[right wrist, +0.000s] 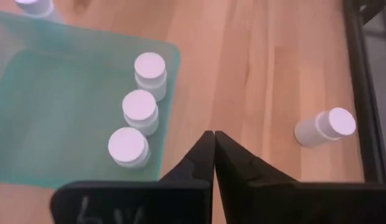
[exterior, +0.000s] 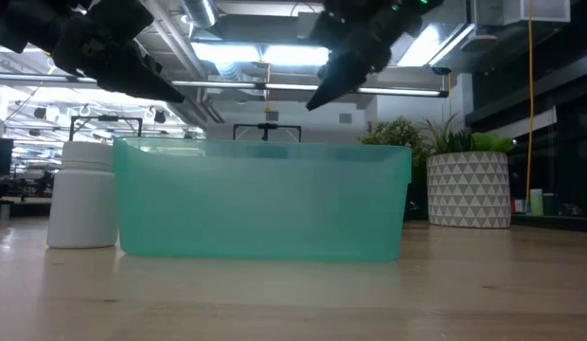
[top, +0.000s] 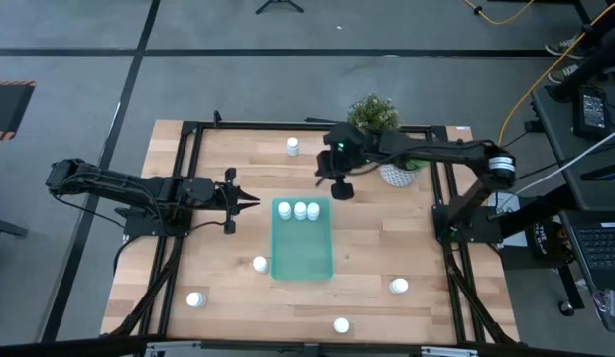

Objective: Pick and place pill bottles into a basket
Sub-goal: Put the white pill bottle into the green bin

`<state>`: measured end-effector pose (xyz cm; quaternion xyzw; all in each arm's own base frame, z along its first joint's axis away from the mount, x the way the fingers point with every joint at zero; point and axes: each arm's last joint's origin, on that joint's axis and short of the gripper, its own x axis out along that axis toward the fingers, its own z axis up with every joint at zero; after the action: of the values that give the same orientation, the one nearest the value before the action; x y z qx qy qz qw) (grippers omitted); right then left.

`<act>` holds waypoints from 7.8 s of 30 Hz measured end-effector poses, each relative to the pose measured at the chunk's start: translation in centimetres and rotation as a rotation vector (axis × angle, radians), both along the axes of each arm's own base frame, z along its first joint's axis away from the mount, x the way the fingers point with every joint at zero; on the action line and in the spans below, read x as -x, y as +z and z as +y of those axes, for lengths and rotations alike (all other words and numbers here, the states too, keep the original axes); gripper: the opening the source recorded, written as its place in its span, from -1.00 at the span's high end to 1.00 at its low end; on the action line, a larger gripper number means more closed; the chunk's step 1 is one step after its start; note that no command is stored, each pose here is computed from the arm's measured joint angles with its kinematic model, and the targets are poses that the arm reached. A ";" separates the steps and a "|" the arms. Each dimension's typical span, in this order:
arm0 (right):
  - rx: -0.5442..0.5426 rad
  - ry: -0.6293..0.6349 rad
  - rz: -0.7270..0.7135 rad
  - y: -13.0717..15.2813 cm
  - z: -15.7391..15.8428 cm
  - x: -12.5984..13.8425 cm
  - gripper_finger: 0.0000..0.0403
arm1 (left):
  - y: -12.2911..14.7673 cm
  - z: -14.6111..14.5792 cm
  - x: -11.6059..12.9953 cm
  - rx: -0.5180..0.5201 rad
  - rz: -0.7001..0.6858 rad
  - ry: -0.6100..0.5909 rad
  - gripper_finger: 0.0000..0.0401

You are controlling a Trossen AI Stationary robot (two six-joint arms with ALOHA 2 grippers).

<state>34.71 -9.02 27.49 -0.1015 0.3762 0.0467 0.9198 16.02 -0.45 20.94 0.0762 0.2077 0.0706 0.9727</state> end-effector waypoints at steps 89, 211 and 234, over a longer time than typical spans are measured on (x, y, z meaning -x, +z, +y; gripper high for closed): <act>-0.137 -0.083 -0.299 -8.0 -0.9 7.2 0.91 | 3.1 18.4 -14.4 0.187 0.335 0.492 -0.25; -0.122 -0.027 -0.324 -7.8 0.0 6.8 0.91 | 9.0 12.4 -10.4 0.018 0.265 0.198 0.24; -0.153 -0.049 -0.337 -7.7 0.0 6.7 0.91 | 5.7 -1.4 -12.1 0.107 0.285 -0.092 0.24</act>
<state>27.99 -9.06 19.83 -0.0285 0.2145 0.0352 0.9757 28.12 -1.84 26.63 0.0429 0.3434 0.0032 0.9382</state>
